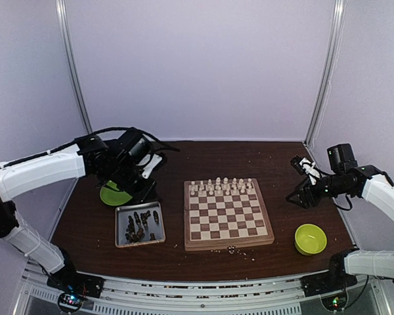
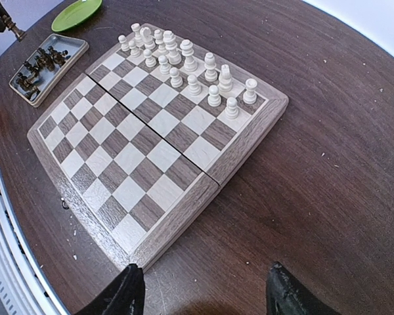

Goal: Set up the chess pieces on the board
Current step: Place the king at e8.

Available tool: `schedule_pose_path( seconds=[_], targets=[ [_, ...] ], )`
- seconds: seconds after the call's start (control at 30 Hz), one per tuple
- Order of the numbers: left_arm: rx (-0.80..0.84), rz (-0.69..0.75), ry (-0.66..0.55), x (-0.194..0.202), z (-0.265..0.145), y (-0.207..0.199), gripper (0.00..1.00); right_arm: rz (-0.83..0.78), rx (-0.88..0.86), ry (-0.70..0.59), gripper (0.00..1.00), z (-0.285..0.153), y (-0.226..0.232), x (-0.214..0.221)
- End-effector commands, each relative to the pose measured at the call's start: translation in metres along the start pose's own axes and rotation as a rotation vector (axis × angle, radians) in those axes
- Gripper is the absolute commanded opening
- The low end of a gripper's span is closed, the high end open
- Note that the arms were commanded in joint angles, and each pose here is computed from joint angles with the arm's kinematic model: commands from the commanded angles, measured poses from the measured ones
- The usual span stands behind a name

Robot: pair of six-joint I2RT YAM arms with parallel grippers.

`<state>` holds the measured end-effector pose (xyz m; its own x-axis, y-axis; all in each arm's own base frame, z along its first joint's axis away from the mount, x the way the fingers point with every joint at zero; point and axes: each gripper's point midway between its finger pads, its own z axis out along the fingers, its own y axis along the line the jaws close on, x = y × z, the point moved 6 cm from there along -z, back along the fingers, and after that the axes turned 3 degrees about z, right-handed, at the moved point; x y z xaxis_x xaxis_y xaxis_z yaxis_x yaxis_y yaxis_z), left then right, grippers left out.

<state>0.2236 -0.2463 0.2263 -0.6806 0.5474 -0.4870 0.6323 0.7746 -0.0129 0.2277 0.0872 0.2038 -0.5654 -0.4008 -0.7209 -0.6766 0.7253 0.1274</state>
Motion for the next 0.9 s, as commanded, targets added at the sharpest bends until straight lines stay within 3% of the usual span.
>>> schedule_pose_path(
  seconds=[0.0, 0.2, 0.37, 0.87],
  targets=[
    [0.086, 0.116, 0.007, -0.023, 0.026, -0.049, 0.01, -0.038, 0.022, -0.016, 0.63, -0.007, 0.001, -0.009],
    [0.182, 0.297, 0.024, -0.045, 0.056, -0.124, 0.01, -0.051, 0.034, -0.01, 0.63, -0.007, 0.0, -0.008],
    [0.228, 0.351, 0.052, -0.05, 0.08, -0.158, 0.01, -0.058, 0.03, -0.015, 0.63, -0.007, 0.002, -0.008],
    [0.209, 0.359, 0.106, -0.048, 0.12, -0.179, 0.02, -0.07, 0.023, -0.008, 0.63, -0.007, 0.005, -0.007]
  ],
)
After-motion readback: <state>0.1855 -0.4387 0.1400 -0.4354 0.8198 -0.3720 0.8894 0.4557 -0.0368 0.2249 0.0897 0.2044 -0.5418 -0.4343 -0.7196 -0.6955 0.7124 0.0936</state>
